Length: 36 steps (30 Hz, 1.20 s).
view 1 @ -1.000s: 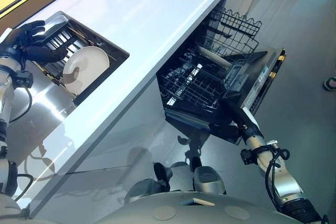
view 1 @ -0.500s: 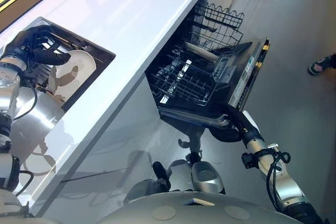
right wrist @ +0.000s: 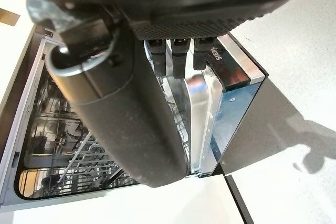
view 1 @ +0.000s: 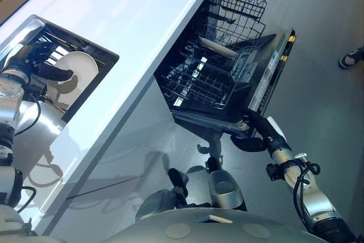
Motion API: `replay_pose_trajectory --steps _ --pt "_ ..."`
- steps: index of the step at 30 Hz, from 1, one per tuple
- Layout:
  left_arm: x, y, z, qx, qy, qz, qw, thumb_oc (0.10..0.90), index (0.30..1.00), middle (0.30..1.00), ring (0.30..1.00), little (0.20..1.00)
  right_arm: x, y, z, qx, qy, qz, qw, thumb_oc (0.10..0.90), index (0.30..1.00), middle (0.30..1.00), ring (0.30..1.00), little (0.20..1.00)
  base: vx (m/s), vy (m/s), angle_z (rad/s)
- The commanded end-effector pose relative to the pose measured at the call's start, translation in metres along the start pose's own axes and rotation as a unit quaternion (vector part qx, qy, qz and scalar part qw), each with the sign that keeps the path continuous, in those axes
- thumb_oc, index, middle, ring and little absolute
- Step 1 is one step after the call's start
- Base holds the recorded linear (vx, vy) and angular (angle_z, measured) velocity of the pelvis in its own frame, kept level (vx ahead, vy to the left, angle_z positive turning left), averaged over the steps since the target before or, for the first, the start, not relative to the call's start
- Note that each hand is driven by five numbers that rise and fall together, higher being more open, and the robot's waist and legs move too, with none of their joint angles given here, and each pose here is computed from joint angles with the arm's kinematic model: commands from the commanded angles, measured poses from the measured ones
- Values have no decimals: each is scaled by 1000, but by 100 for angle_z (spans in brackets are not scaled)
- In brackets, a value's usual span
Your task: Pick up plates and place into dishwasher.
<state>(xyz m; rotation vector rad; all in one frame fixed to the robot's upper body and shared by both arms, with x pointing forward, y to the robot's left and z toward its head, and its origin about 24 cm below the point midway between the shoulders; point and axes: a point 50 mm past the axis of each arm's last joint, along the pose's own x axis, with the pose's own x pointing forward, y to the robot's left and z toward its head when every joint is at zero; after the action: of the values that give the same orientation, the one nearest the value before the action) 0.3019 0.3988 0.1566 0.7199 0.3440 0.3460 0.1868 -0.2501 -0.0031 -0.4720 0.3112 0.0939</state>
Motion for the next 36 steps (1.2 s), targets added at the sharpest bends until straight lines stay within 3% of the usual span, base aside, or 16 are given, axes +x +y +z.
replay_pose_trajectory --steps 1,8,11,14,16,17,18,19,20,25,36 --pt "-5 56 36 2 -42 100 994 800 900 900 900 900 8 -14 36 -4 -97 -34 995 800 900 900 900 900 -33 0 -1" --pt "-6 60 25 1 -20 91 996 800 900 900 900 900 7 -18 36 -3 -100 -42 994 800 900 900 900 900 -20 -5 0" --pt "-6 52 24 -26 -29 47 998 800 900 900 900 900 7 -18 37 -1 -100 -43 994 800 900 900 900 900 -4 -11 0" --pt "-4 36 29 -59 -42 -49 996 800 900 900 900 900 7 -18 36 -1 -97 -43 994 800 900 900 900 900 -4 -10 0" --pt "-4 24 35 -74 -52 -120 989 580 712 712 712 680 6 -20 36 1 -97 -44 994 800 900 900 900 900 -6 -4 2" --pt "-6 17 38 -88 -64 -170 979 388 547 547 547 488 5 -22 35 1 -95 -43 995 800 900 900 900 900 0 0 0" --pt "-7 12 38 -95 -68 -203 972 325 493 493 493 425 5 -23 35 0 -95 -43 995 800 900 900 900 900 0 0 0" --pt "-9 8 40 -97 -78 -224 967 185 373 373 373 285 4 -23 34 1 -95 -43 995 800 900 900 900 900 0 0 0" --pt "-10 5 42 -103 -86 -238 962 100 300 300 300 200 4 -24 33 1 -95 -43 995 800 900 900 900 900 0 0 0" --pt "-17 -8 60 -139 -147 -283 937 100 300 300 300 200 4 -21 32 9 -94 -38 995 800 900 900 900 900 -16 -28 8" --pt "-23 15 72 -158 -192 -229 941 100 300 300 300 200 10 1 33 32 -92 -10 995 800 900 900 900 900 -32 -83 6"
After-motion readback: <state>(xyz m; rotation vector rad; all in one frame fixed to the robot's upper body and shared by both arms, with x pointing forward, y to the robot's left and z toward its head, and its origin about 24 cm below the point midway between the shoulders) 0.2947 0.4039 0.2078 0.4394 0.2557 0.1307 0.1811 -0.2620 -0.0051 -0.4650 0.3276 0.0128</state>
